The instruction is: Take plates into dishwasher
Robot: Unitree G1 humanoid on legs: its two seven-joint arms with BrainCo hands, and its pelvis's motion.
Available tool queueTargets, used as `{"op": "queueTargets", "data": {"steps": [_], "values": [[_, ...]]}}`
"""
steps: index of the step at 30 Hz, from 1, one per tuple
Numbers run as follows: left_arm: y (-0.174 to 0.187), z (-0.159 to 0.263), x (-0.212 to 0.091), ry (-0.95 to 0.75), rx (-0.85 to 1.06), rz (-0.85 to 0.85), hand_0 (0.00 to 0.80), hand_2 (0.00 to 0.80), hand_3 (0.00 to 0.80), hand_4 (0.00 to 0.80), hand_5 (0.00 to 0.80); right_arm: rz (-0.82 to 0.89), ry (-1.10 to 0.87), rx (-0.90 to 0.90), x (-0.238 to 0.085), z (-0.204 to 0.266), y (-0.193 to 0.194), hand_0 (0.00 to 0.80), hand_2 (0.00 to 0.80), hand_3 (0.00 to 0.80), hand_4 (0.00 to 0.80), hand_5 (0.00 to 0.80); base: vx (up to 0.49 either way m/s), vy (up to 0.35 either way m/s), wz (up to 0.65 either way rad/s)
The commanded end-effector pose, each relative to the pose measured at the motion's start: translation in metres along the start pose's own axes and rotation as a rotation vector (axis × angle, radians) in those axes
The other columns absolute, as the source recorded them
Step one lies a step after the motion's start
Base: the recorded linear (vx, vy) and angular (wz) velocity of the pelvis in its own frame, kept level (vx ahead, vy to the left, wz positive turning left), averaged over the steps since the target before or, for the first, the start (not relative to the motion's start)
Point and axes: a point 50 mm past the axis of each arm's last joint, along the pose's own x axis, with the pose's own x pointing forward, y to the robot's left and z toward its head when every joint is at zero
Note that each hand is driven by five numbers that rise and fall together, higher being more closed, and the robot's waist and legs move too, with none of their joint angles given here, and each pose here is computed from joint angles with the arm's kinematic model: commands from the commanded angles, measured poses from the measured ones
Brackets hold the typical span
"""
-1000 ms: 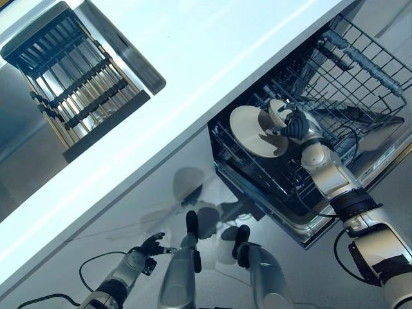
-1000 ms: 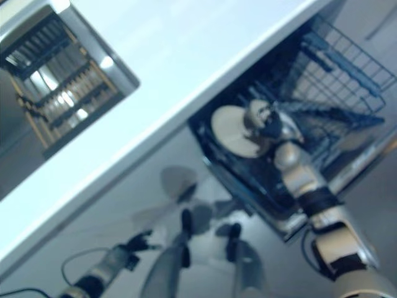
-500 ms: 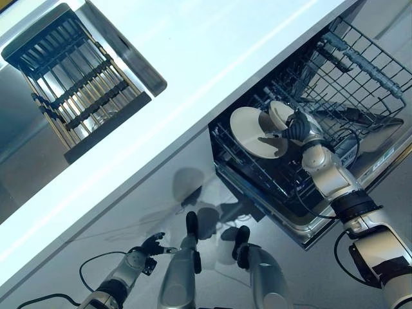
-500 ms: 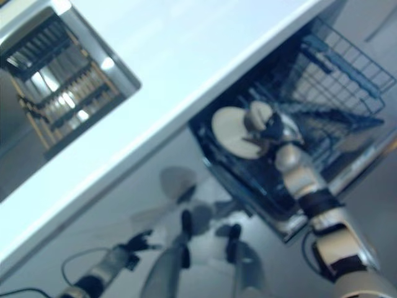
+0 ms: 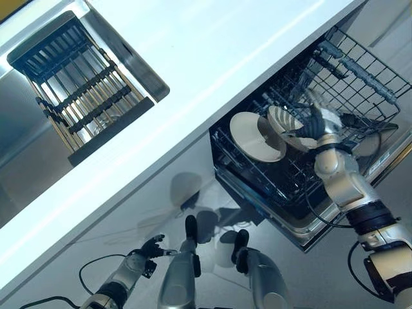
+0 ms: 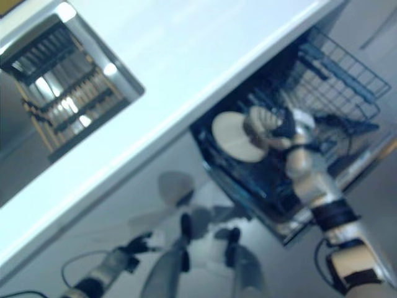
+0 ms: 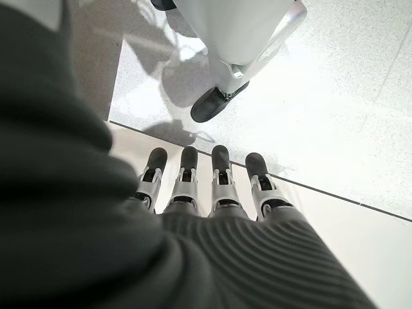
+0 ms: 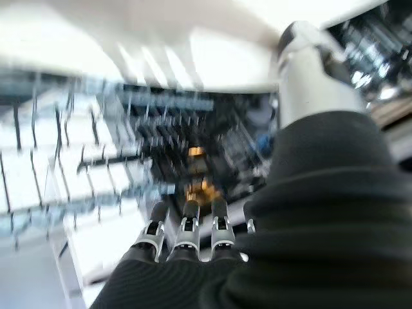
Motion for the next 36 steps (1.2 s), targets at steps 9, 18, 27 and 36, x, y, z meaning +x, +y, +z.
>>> {"op": "queueTargets", "data": {"steps": [9, 18, 27, 36], "values": [[-0.001, -0.038, -0.011, 0.1, -0.044, 0.038, 0.0, 0.0, 0.0, 0.0, 0.0, -0.654, -0.296, -0.041, -0.017, 0.026, -0.105, 0.0, 0.0, 0.0, 0.0, 0.0, -0.003, -0.007, -0.07], [-0.009, -0.045, -0.011, 0.129, -0.05, 0.023, 0.0, 0.0, 0.0, 0.0, 0.0, -0.868, -0.258, 0.563, -0.044, 0.01, -0.11, 0.0, 0.0, 0.0, 0.0, 0.0, -0.008, -0.011, -0.18], [-0.016, -0.042, -0.008, 0.136, -0.076, 0.007, 0.0, 0.0, 0.0, 0.0, 0.0, -0.837, 0.124, 1.103, -0.051, -0.039, -0.064, 0.0, 0.0, 0.0, 0.0, 0.0, -0.004, -0.011, -0.16], [-0.022, -0.034, -0.004, 0.118, -0.09, -0.017, 0.0, 0.0, 0.0, 0.0, 0.0, -0.837, 0.431, 1.578, -0.075, -0.106, -0.015, 0.0, 0.0, 0.0, 0.0, 0.0, -0.003, -0.021, -0.11]]}}
